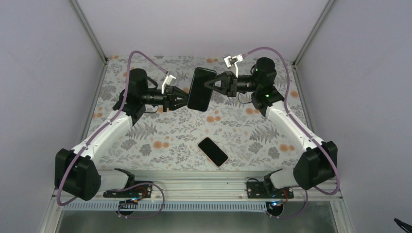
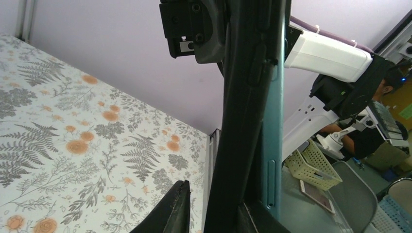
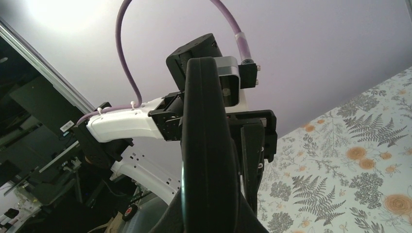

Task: Take the phone out of the phone case
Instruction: Remove the phone case from the phone.

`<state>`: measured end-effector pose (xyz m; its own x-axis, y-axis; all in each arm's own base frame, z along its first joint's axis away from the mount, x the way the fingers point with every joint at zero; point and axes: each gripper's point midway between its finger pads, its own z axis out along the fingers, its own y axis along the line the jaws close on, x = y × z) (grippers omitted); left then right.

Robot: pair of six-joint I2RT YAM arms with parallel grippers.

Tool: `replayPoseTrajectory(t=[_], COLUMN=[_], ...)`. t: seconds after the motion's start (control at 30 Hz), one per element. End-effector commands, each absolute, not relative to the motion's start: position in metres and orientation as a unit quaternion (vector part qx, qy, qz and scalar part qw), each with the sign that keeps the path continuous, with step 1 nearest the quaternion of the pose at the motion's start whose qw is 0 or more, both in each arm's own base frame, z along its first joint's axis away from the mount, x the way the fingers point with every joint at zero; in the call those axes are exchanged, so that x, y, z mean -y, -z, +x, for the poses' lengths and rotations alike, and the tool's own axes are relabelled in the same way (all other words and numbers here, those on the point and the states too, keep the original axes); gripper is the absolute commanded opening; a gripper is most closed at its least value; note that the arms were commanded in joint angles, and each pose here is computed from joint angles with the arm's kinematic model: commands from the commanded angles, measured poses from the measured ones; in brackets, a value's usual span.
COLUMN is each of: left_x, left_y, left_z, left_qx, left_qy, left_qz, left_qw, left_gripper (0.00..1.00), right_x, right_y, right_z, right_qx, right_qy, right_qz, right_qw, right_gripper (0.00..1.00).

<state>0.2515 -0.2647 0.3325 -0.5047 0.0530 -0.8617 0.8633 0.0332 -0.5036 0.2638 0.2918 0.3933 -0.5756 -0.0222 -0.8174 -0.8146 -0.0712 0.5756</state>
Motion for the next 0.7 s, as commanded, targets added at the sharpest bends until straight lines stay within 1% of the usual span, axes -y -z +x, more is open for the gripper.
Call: replayPoseTrajectory(t=[0.0, 0.27, 0.53, 0.67], left_x=[0.265, 0.265, 0.267, 0.268], left_y=[-0.361, -0.375, -0.374, -0.371], left_z=[0.266, 0.259, 0.260, 0.260], left_qx=[-0.605, -0.585, -0.586, -0.589], left_qy=[0.581, 0.597, 0.603, 0.606], left_qz=[0.365, 0.377, 0.373, 0.369], left_qw=[0.403, 0.399, 0.392, 0.388], left_gripper=[0.23, 0.28, 0.29, 0.29], right_x=[-0.303, -0.310, -0.322, -0.325], right_y=[-0.390, -0.370, -0.351, -0.349], right_z=[0.201, 0.195, 0.187, 0.191], right_qx=[-0.568, -0.575, -0.581, -0.583], right_qy=[-0.675, -0.678, -0.684, -0.688], right_qz=[-0.422, -0.417, -0.415, -0.410], right_qw=[0.210, 0.187, 0.150, 0.135], right_gripper=[0.04, 0.04, 0.04, 0.04])
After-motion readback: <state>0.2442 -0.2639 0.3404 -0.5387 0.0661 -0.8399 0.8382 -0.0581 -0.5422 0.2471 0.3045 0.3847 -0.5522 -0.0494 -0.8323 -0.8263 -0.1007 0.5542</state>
